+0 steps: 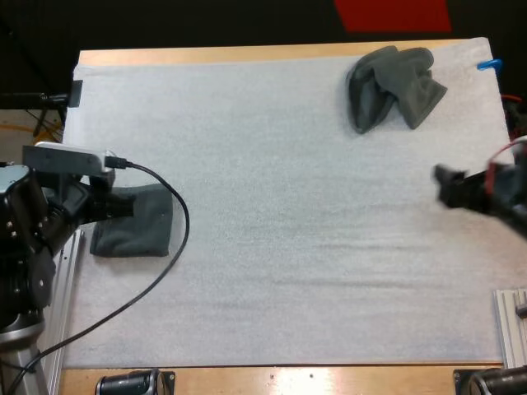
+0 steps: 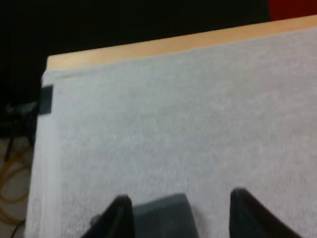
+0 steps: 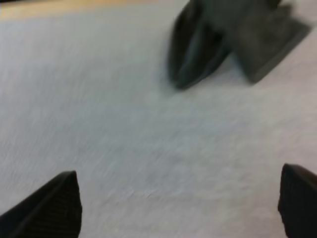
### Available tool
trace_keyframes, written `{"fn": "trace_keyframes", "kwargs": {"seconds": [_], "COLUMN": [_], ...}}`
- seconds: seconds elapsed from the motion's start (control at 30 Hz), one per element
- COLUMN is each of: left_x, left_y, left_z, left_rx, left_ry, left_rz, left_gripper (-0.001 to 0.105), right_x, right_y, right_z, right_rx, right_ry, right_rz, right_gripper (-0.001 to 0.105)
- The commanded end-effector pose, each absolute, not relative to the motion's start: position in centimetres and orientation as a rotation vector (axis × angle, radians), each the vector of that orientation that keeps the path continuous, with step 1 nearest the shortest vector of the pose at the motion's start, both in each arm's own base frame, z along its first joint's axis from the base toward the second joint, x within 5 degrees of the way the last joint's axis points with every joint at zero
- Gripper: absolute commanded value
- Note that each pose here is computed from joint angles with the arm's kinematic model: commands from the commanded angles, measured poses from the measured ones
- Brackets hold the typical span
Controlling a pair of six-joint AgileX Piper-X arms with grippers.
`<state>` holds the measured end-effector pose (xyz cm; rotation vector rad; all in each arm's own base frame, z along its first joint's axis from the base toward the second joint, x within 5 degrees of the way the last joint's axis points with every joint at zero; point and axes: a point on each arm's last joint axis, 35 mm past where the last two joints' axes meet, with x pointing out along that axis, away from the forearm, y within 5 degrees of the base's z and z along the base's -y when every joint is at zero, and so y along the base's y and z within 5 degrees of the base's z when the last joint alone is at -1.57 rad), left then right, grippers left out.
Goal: Pick towel from pile fold and stack
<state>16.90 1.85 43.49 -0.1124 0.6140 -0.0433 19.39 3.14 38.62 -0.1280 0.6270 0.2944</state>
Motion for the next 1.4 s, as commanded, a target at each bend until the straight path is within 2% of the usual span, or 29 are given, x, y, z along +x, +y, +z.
{"fn": "trace_keyframes", "kwargs": {"seconds": [0.0,0.2,0.37,0.53,0.73,0.93,1.2,1.37], "left_x": [16.7,16.8,15.5,12.7,8.3,4.4,-0.7,-2.5], "left_y": [1.4,0.4,0.3,0.2,0.0,-0.2,-0.4,-0.5], "left_z": [43.9,43.8,44.3,45.0,44.0,41.6,38.1,35.7], "left_rx": [-0.074,-0.009,0.009,0.016,0.062,0.066,0.070,0.063], "left_ry": [0.595,0.600,0.566,0.471,0.338,0.279,0.230,0.294], "left_rz": [-0.083,-0.080,-0.071,-0.069,-0.081,-0.079,-0.075,-0.077], "left_gripper": [0.042,0.042,0.042,0.042,0.042,0.042,0.042,0.042], "right_x": [19.0,16.8,14.0,10.4,6.5,3.7,0.1,-1.6], "right_y": [2.1,-0.1,-0.1,0.0,0.1,0.2,0.3,0.4], "right_z": [39.7,41.5,42.2,43.1,43.7,41.8,37.3,35.1], "right_rx": [-0.139,-0.203,-0.241,-0.253,-0.260,-0.264,-0.270,-0.274], "right_ry": [0.611,0.609,0.590,0.530,0.449,0.403,0.337,0.284], "right_rz": [0.271,0.151,0.140,0.134,0.122,0.116,0.115,0.107], "right_gripper": [0.078,0.078,0.078,0.078,0.078,0.078,0.078,0.078]}}
